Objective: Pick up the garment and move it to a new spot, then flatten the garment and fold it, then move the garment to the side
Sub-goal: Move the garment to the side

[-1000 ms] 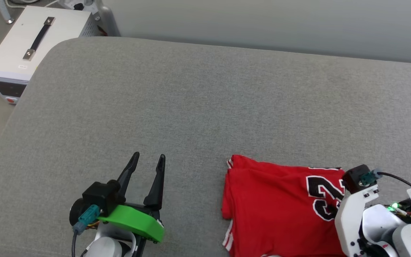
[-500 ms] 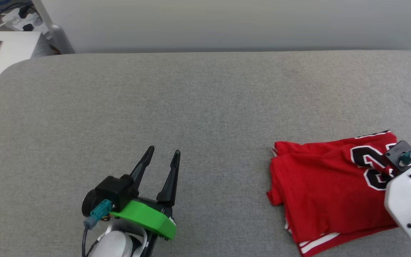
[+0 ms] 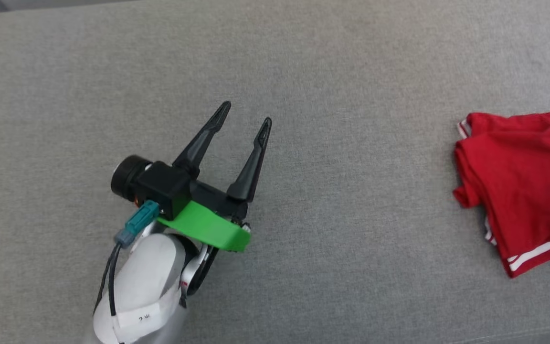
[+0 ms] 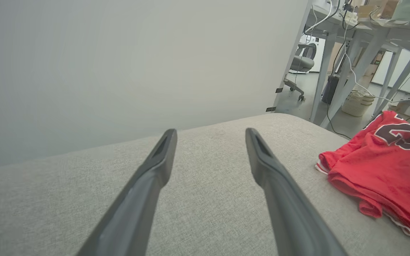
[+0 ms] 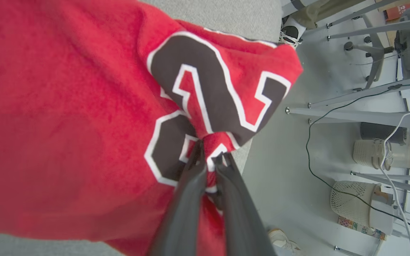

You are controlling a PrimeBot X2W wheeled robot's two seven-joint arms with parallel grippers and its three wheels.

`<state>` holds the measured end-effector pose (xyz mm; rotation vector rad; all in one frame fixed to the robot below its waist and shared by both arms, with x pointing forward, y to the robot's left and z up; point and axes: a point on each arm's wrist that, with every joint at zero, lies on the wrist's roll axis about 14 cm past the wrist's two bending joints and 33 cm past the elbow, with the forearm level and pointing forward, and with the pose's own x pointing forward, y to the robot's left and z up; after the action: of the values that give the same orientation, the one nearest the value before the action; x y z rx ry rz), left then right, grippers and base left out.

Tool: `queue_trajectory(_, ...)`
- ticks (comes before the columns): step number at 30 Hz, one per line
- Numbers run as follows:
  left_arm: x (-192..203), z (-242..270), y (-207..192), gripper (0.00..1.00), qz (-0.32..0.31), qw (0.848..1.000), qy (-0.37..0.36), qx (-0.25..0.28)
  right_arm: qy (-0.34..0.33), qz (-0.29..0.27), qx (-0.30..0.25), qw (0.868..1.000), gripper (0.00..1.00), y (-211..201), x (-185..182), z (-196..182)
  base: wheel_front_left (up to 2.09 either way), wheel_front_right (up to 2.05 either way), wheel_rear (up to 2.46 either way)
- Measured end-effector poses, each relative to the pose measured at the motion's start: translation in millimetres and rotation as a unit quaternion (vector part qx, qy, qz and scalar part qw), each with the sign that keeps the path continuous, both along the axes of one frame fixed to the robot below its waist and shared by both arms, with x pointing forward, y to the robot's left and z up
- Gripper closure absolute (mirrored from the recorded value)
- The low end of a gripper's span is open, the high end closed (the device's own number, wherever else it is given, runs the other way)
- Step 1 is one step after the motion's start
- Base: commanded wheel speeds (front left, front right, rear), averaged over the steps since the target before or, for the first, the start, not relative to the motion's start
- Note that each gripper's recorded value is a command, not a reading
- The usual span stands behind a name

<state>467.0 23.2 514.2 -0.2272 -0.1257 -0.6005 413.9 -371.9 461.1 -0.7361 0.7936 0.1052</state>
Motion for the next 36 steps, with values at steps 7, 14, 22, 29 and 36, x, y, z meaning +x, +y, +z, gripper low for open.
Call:
queue_trajectory(7, 25, -13, -31, 0.00, -0.053, 0.998, -0.016, -0.005, -0.003, -0.045, -0.041, 0.998, 1.00, -54, 6, -14, 0.00, 0.00, 0.00)
queue_trajectory(14, 42, -31, -58, 0.00, -0.094, 0.995, -0.013, -0.026, -0.040, -0.106, -0.074, 0.991, 1.00, -106, 19, -23, 0.00, 0.00, 0.00)
queue_trajectory(22, 46, -41, -57, 0.00, -0.094, 0.995, -0.007, -0.031, -0.053, -0.143, -0.093, 0.984, 1.00, -131, 23, -28, 0.00, 0.00, 0.00)
queue_trajectory(29, 48, -34, -49, 0.00, -0.078, 0.996, -0.017, -0.026, -0.071, -0.151, -0.088, 0.982, 0.00, -131, 28, -28, 0.00, 0.00, 0.00)
queue_trajectory(36, 45, -21, -35, 0.00, -0.049, 0.998, -0.022, -0.027, -0.122, -0.130, -0.073, 0.981, 0.00, -116, 39, -1, 0.00, 0.00, 0.00)
